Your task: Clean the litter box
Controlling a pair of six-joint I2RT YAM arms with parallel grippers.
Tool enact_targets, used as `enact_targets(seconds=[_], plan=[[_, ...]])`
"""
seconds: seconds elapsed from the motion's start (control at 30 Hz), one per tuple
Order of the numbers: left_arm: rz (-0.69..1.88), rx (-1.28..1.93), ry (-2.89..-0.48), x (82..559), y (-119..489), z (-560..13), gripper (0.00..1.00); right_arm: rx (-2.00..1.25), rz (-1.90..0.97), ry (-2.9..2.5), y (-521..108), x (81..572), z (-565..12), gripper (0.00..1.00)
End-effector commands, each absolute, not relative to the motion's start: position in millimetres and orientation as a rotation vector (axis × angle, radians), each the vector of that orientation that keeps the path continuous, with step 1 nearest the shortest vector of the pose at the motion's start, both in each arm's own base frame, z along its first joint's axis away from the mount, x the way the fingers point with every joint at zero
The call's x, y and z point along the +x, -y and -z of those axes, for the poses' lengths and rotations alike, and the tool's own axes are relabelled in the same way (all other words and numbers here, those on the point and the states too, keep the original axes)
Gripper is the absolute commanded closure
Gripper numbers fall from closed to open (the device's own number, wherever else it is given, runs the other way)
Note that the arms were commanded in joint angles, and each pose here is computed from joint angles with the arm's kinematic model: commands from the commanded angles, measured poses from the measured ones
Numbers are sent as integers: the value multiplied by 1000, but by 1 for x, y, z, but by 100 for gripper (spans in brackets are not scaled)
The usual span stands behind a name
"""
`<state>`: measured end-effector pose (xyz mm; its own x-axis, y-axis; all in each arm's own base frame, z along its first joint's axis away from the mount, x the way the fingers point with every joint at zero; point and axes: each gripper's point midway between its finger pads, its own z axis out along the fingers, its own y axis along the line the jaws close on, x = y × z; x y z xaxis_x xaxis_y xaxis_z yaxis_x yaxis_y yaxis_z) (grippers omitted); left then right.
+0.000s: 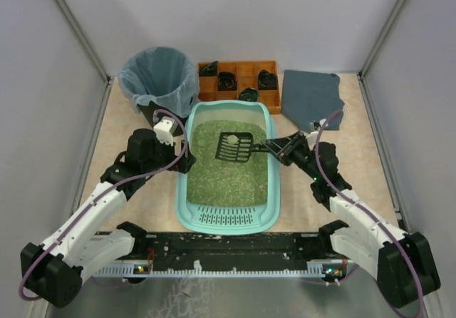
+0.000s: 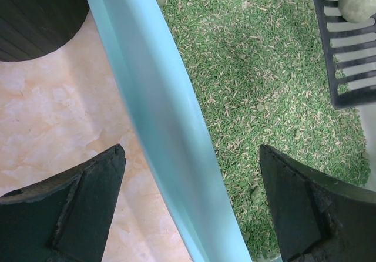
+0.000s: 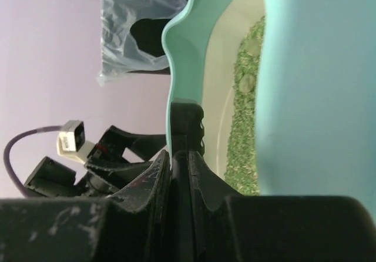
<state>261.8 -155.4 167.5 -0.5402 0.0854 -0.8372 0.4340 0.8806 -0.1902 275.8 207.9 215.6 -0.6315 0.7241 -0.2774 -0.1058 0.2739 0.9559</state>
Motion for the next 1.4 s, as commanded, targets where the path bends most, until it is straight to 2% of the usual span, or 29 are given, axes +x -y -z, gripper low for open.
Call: enact_targets(seconds=[0.0, 0.07, 0.17, 0.33, 1.0, 1.37], plan=[[479, 392, -2086, 262, 157, -171, 0, 350, -1404, -1721, -214, 277, -258, 100], [479, 394, -2085, 263, 158, -170, 0, 283, -1358, -1753, -223, 277, -269, 100], [490, 408, -2098, 261, 160, -169, 0, 557, -1253, -1674, -182, 285, -253, 100], [477, 395, -2085, 263, 158, -170, 0, 354, -1369, -1705, -212, 278, -267, 100], [524, 286, -2149, 250, 155, -169, 0, 572, -1464, -1656, -210, 291, -286, 100], [495, 273, -2215, 247, 151, -155, 0, 574, -1436, -1626, -220, 320, -328, 100]])
